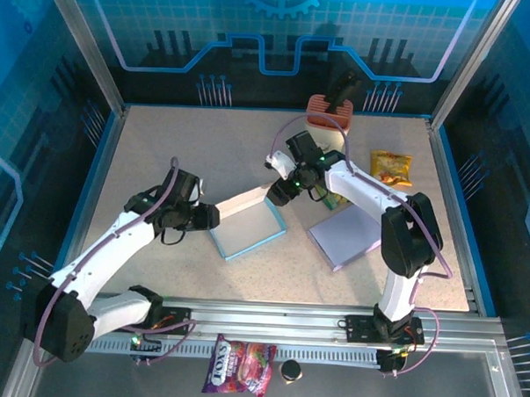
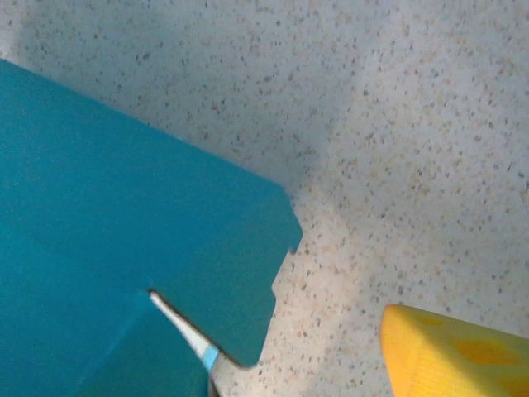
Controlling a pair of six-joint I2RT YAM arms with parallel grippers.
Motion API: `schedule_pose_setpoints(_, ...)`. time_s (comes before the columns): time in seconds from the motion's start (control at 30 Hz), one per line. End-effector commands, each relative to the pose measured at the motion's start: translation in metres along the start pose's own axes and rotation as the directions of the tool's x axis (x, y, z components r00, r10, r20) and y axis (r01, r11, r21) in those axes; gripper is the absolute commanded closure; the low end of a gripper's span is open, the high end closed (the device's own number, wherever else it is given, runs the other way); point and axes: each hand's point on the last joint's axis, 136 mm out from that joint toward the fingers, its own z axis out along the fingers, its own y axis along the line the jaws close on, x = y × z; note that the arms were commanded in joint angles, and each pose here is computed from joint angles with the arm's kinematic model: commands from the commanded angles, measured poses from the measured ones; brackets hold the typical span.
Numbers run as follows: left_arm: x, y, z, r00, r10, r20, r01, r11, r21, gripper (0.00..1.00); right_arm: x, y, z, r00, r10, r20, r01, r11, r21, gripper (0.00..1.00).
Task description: Fold the paper box
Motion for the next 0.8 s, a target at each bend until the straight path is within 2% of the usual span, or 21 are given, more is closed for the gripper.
schedule_pose_setpoints(0.0, -0.006, 0.001, 0.007, 0.999, 0.030, 0.015, -0.030, 0.999, -0.018, 0.60, -0.011, -0.001, 0.001, 1.000, -0.018, 0.020, 0.018, 0.999, -0.031, 0.33)
schedule_pose_setpoints(0.37, -0.021, -0.002, 0.016, 0.998, 0.058, 0.023, -0.057, 0.998, -0.036, 0.84, -0.016, -0.004, 0.004, 1.000, 0.006, 0.016, -0.005, 1.000, -0.024, 0.66)
schedule_pose_setpoints(0.6, -0.034, -0.002, 0.022, 0.997, 0.064, 0.037, -0.062, 0.996, -0.061, 0.92, -0.018, -0.010, 0.002, 0.999, 0.027, 0.018, -0.027, 0.999, 0.016, 0.88)
schedule_pose_setpoints(0.77, -0.045, -0.005, 0.023, 0.996, 0.066, 0.059, -0.062, 0.996, -0.064, 0.98, -0.017, -0.011, 0.000, 0.999, 0.052, 0.014, -0.053, 0.998, 0.044, 0.97)
